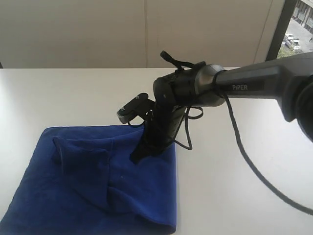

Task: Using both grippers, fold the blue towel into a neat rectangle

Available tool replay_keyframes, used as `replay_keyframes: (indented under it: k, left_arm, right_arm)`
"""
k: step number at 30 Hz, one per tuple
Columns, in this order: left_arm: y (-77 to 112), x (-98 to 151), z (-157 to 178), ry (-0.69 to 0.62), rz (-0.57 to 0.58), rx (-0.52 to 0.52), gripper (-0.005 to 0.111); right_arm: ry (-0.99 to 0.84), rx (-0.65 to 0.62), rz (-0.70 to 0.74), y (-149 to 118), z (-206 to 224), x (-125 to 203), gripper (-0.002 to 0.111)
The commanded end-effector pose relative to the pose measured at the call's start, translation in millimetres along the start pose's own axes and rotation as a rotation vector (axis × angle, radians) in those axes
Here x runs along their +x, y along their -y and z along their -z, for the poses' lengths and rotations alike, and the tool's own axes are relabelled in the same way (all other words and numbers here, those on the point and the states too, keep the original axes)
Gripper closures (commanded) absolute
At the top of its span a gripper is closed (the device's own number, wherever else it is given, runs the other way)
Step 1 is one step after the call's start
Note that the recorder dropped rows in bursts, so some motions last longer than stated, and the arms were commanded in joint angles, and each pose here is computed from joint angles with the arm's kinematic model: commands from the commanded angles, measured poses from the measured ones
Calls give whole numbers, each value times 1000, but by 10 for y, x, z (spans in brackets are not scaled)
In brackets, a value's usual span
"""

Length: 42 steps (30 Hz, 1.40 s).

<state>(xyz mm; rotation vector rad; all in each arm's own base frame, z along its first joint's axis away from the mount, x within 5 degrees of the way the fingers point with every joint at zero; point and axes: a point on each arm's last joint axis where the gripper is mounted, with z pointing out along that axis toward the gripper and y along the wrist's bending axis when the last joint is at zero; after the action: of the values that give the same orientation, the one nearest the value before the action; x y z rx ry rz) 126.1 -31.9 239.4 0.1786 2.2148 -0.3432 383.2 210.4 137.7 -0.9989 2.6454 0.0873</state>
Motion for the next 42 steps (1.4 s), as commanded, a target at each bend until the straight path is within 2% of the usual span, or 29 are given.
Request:
replay_keyframes:
  k: [1, 7, 15, 22, 28, 31, 36, 40, 42]
  left_arm:
    - [16, 36, 2, -15, 2, 16, 107]
    - [23, 48, 2, -29, 2, 24, 107]
    - [23, 48, 2, -29, 2, 24, 107]
    - [23, 48, 2, -29, 2, 24, 107]
    - [35, 41, 7, -30, -1, 35, 107]
    - [99, -51, 56, -29, -51, 89, 107]
    - [196, -395, 74, -27, -148, 183, 107]
    - [216, -621, -140, -159, -217, 281, 107]
    - [238, -740, -299, -231, -275, 377, 107]
  right_arm:
    - [-59, 4, -64, 211, -118, 162, 108]
    - [-104, 31, -120, 534, -107, 310, 108]
    - [-172, 48, -178, 837, -75, 492, 108]
    - [-213, 53, -203, 961, -71, 608, 108]
    - [-151, 77, -200, 986, 0, 561, 108]
    - [-95, 96, -200, 998, 166, 496, 108]
    - [-31, 120, -179, 1000, 476, 426, 108]
    - [-3, 132, -156, 994, 648, 403, 108]
    - [-7, 130, -133, 987, 689, 406, 108]
